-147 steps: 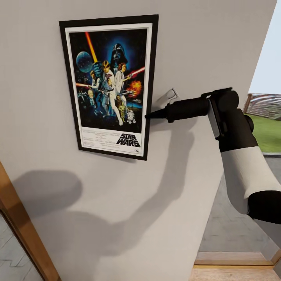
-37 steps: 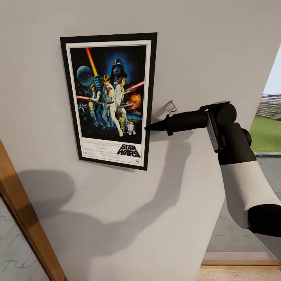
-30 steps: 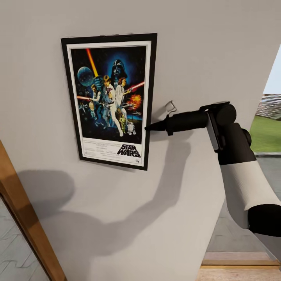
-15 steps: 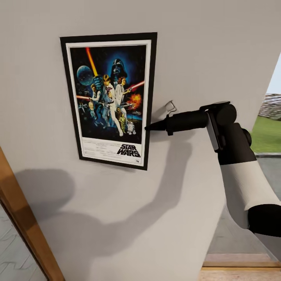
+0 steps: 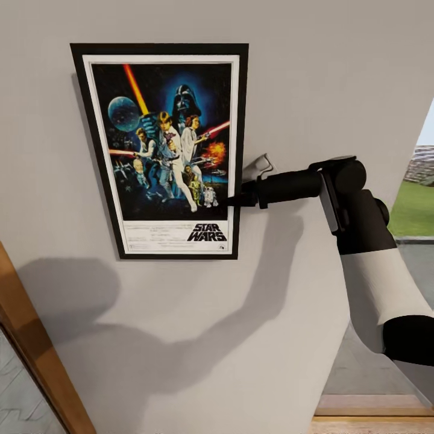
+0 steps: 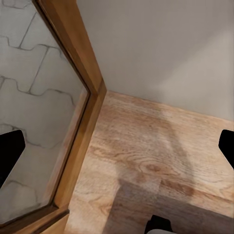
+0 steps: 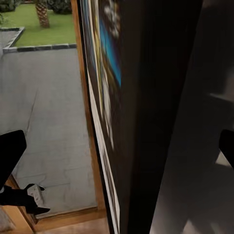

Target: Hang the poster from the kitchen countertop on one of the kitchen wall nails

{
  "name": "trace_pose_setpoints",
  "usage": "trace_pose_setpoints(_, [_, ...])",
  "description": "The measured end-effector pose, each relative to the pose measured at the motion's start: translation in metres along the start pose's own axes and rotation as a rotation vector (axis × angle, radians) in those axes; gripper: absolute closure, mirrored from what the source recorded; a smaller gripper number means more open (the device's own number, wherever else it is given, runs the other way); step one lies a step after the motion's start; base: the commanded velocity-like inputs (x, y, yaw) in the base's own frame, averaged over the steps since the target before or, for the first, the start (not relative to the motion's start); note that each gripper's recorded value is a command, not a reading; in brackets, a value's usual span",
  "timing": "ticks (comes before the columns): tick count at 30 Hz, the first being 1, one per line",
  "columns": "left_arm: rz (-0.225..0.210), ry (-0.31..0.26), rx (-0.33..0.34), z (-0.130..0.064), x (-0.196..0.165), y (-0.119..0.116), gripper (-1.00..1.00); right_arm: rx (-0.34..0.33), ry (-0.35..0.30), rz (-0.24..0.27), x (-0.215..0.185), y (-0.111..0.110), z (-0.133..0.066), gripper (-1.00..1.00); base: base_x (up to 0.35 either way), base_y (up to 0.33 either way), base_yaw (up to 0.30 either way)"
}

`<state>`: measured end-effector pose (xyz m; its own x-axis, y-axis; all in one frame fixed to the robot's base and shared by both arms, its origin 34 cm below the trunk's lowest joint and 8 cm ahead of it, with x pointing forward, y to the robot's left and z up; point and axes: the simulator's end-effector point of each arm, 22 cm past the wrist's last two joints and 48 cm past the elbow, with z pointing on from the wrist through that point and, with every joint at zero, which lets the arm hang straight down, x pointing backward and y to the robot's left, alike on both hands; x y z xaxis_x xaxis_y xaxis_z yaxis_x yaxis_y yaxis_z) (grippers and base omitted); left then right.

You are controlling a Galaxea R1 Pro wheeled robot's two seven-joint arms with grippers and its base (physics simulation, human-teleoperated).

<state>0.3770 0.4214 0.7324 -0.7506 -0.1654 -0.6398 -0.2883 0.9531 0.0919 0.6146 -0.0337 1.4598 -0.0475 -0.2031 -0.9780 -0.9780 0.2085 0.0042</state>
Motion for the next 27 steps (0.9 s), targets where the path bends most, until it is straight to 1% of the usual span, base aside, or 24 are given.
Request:
trace_pose_setpoints(1, [0.000,0.000,0.000,0.000,0.000,0.000,-1.00,0.002,0.001,0.001,0.001,-0.002,0.000,-1.00,-0.158,0.000,0.000])
trace_pose_setpoints(2, [0.000,0.001,-0.001,0.001,0.000,0.000,-1.00,0.013,0.008,0.014,0.003,-0.006,0.001,-1.00,-0.193,0.000,0.000])
trace_pose_setpoints(5, [0.000,0.001,-0.001,0.001,0.000,0.000,-1.00,0.022,0.012,0.013,0.004,-0.008,0.001,-1.00,-0.261,0.000,0.000])
trace_pose_setpoints(6, [0.000,0.002,-0.001,0.001,0.000,0.000,-1.00,0.039,0.018,0.003,0.006,-0.013,0.001,-1.00,-0.289,0.000,0.000])
trace_pose_setpoints(9, [0.001,0.002,-0.002,0.001,0.000,0.000,-1.00,0.142,0.019,0.000,0.006,-0.035,-0.001,-1.00,-0.243,0.000,0.000])
trace_pose_setpoints(11, [0.000,0.002,-0.002,0.001,0.000,0.001,-1.00,0.173,0.018,-0.001,0.006,-0.041,-0.002,-1.00,-0.119,0.000,0.000])
trace_pose_setpoints(15, [0.000,0.001,-0.002,0.001,0.000,0.001,-1.00,0.214,0.016,0.001,0.005,-0.049,-0.004,-1.00,-0.149,0.000,0.000])
trace_pose_setpoints(16, [0.000,0.001,-0.002,0.001,0.000,0.001,-1.00,0.236,0.014,-0.006,0.004,-0.052,-0.005,-1.00,-0.277,0.000,0.000])
trace_pose_setpoints(17, [0.000,0.001,-0.002,0.001,0.000,0.001,-1.00,0.239,0.012,-0.012,0.003,-0.051,-0.005,-1.00,-0.235,0.000,0.000])
trace_pose_setpoints(18, [0.000,0.001,-0.002,0.001,0.000,0.001,-1.00,0.031,0.003,-0.015,0.003,-0.001,0.002,-1.00,-0.150,0.000,0.000])
trace_pose_setpoints(19, [0.000,0.000,-0.002,0.001,0.000,0.001,-1.00,-0.008,0.001,-0.035,0.006,0.014,0.002,-1.00,-0.120,0.000,0.000])
trace_pose_setpoints(20, [0.000,0.001,-0.002,0.001,0.000,0.001,-1.00,-0.014,0.000,-0.046,0.007,0.019,0.003,-1.00,-0.062,0.000,0.000])
trace_pose_setpoints(21, [0.000,0.000,-0.002,0.001,0.000,0.001,-1.00,-0.029,-0.001,-0.058,0.015,0.029,0.005,-1.00,-0.039,0.000,0.000])
trace_pose_setpoints(22, [0.000,0.001,-0.002,0.001,0.000,0.001,-1.00,-0.038,0.001,-0.051,0.026,0.032,0.007,-1.00,-0.020,0.000,0.000])
trace_pose_setpoints(23, [0.000,0.000,-0.002,0.001,0.000,0.001,-1.00,-0.056,0.004,-0.046,0.048,0.037,0.012,-1.00,-0.016,0.000,0.000])
trace_pose_setpoints(25, [0.000,0.000,-0.002,0.001,0.000,0.001,-1.00,-0.078,0.005,-0.047,0.067,0.041,0.016,-1.00,-0.010,0.000,0.000])
trace_pose_setpoints(26, [0.000,0.000,-0.002,0.000,0.000,0.001,-1.00,-0.116,0.006,-0.047,0.097,0.049,0.021,-1.00,-0.005,0.000,0.000])
trace_pose_setpoints(27, [0.000,0.001,-0.002,0.001,0.000,0.001,-1.00,-0.129,0.008,-0.035,0.113,0.051,0.024,-1.00,-0.003,0.000,0.000])
